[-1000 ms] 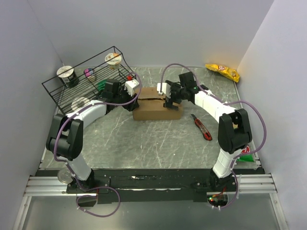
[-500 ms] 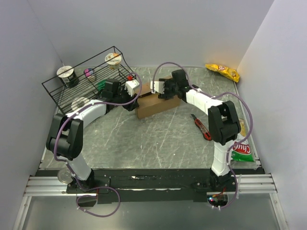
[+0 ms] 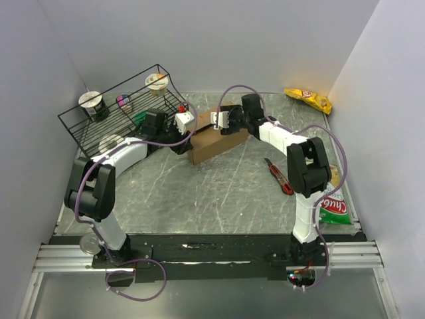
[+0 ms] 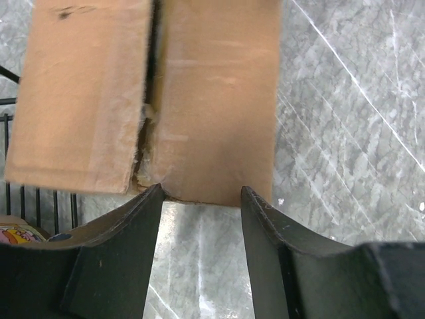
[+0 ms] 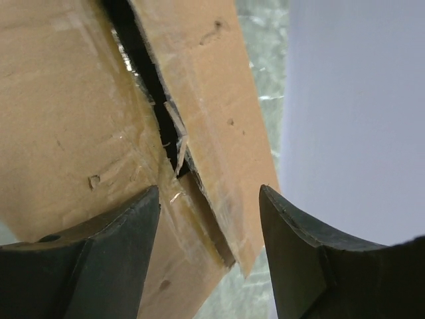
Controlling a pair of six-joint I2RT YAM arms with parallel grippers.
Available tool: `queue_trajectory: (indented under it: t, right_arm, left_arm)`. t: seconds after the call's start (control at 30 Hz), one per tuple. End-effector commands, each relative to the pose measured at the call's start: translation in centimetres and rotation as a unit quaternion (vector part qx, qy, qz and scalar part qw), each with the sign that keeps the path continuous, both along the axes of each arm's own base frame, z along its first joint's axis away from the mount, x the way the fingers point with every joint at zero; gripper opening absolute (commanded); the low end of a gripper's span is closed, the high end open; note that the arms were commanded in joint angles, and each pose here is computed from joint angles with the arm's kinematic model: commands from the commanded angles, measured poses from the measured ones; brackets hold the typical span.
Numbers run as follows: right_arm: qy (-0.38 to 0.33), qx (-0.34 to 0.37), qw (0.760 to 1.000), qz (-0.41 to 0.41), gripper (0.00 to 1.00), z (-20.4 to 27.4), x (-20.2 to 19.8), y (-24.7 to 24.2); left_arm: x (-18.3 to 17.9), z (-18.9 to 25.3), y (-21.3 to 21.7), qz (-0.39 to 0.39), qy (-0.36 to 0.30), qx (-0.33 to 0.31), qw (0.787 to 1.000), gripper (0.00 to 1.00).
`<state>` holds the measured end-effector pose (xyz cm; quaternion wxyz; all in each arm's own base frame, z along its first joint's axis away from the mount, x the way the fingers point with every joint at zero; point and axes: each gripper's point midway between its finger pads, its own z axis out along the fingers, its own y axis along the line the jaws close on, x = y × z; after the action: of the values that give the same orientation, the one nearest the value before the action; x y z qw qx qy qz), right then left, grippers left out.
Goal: Unpack the express box
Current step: Open the express box at the center of the board.
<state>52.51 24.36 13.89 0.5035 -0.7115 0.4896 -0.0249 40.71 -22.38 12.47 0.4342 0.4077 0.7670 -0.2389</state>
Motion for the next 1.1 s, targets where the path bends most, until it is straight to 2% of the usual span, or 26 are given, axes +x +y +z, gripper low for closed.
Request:
queue_trajectory:
  t: [0.0, 0.03, 0.07, 0.13, 0.17, 0.2, 0.3, 0.37, 0.47, 0.6, 0.7, 0.73, 0.77, 0.8, 0.83, 0.87, 0.9, 0.93, 0.97, 1.07]
  right_arm:
    - [-0.051, 0.041, 0.997, 0.036, 0.64, 0.4, 2.3, 3.6]
    - [-0.05, 0.045, 0.997, 0.034, 0.61, 0.3, 2.6, 3.9]
    - [-0.051, 0.045, 0.997, 0.035, 0.43, 0.3, 2.9, 4.0]
    - [-0.043, 0.036, 0.997, 0.051, 0.25, 0.0, 2.9, 4.4]
    - [-0.043, 0.035, 0.997, 0.056, 0.05, 0.1, 2.8, 4.5]
    - [-0.043, 0.034, 0.997, 0.059, 0.0, 0.1, 2.4, 4.4]
    - [-0.016, 0.028, 0.998, 0.062, 0.0, 0.5, 0.5, 3.8]
    - [0.037, 0.024, 0.998, 0.05, 0.0, -0.4, -1.9, 2.7]
    - [0.104, 0.017, 0.992, 0.062, 0.0, -1.2, -9.0, 0.7]
    - [0.222, -0.001, 0.972, 0.075, 0.0, -2.5, -21.0, -1.3]
    - [0.309, 0.041, 0.948, 0.059, 0.0, -1.0, -26.8, -1.7]
    - [0.342, 0.074, 0.937, 0.007, 0.0, -0.2, -27.1, -1.6]
    - [0.329, 0.11, 0.938, -0.027, 0.0, 1.4, -26.3, -1.8]
    - [0.294, 0.154, 0.941, -0.064, 0.0, 3.5, -23.6, -1.8]
    - [0.314, 0.215, 0.915, -0.13, 0.02, 5.2, -21.4, -3.5]
    - [0.323, 0.237, 0.901, -0.163, 0.13, 5.5, -19.4, -4.1]
    - [0.283, 0.267, 0.896, -0.216, 0.2, 8.5, -15.8, -5.4]
    - [0.273, 0.293, 0.878, -0.262, 0.25, 9.5, -13.3, -6.4]
    - [0.249, 0.306, 0.87, -0.295, 0.32, 10.7, -9.8, -7.7]
    - [0.177, 0.324, 0.857, -0.36, 0.34, 11.5, -2.6, -11.2]
  left_arm:
    - [-6.2, -5.1, -0.4, -0.055, 0.13, 0.024, 0.99, 0.55]
    - [-6.4, -4.9, -0.3, -0.059, 0.13, 0.022, 0.99, 0.55]
    - [-7.3, -5.1, -0.4, -0.071, 0.14, 0.018, 0.987, 0.55]
    - [-7.7, -4.7, -0.3, -0.078, 0.141, 0.013, 0.987, 0.55]
    - [-8.1, -4.9, -0.2, -0.082, 0.145, 0.011, 0.986, 0.55]
    - [-8.3, -4.8, -0.3, -0.084, 0.147, 0.009, 0.986, 0.55]
    - [-8.1, -3.9, -0.2, -0.087, 0.139, 0.003, 0.986, 0.55]
    - [-7.5, -2.9, 0.1, -0.083, 0.126, -0.001, 0.989, 0.55]
    - [-6.7, -1.1, 1.0, -0.068, 0.1, -0.003, 0.993, 0.57]
    - [-5.7, 1.8, 2.1, -0.043, 0.056, -0.01, 0.997, 0.58]
    - [-5.5, 3.3, 2.5, -0.032, 0.031, -0.01, 0.999, 0.6]
    - [-5.5, 3.6, 2.4, -0.029, 0.027, -0.014, 0.999, 0.61]
    - [-5.8, 3.9, 2.4, -0.034, 0.026, -0.018, 0.999, 0.61]
    - [-6.1, 4.5, 2.3, -0.038, 0.021, -0.021, 0.999, 0.61]
    - [-6.2, 5.1, 2.3, -0.04, 0.017, -0.023, 0.999, 0.61]
    - [-6.4, 5.2, 2.4, -0.037, 0.019, -0.024, 0.999, 0.61]
    - [-6.5, 5.7, 2.5, -0.031, 0.016, -0.027, 0.999, 0.61]
    - [-6.6, 5.4, 2.7, -0.019, 0.027, -0.028, 0.999, 0.61]
    - [-6.3, 5.1, 3.2, 0.003, 0.03, -0.018, 0.999, 0.6]
    - [-6.4, 3.7, 4.2, 0.053, 0.061, -0.012, 0.997, 0.55]
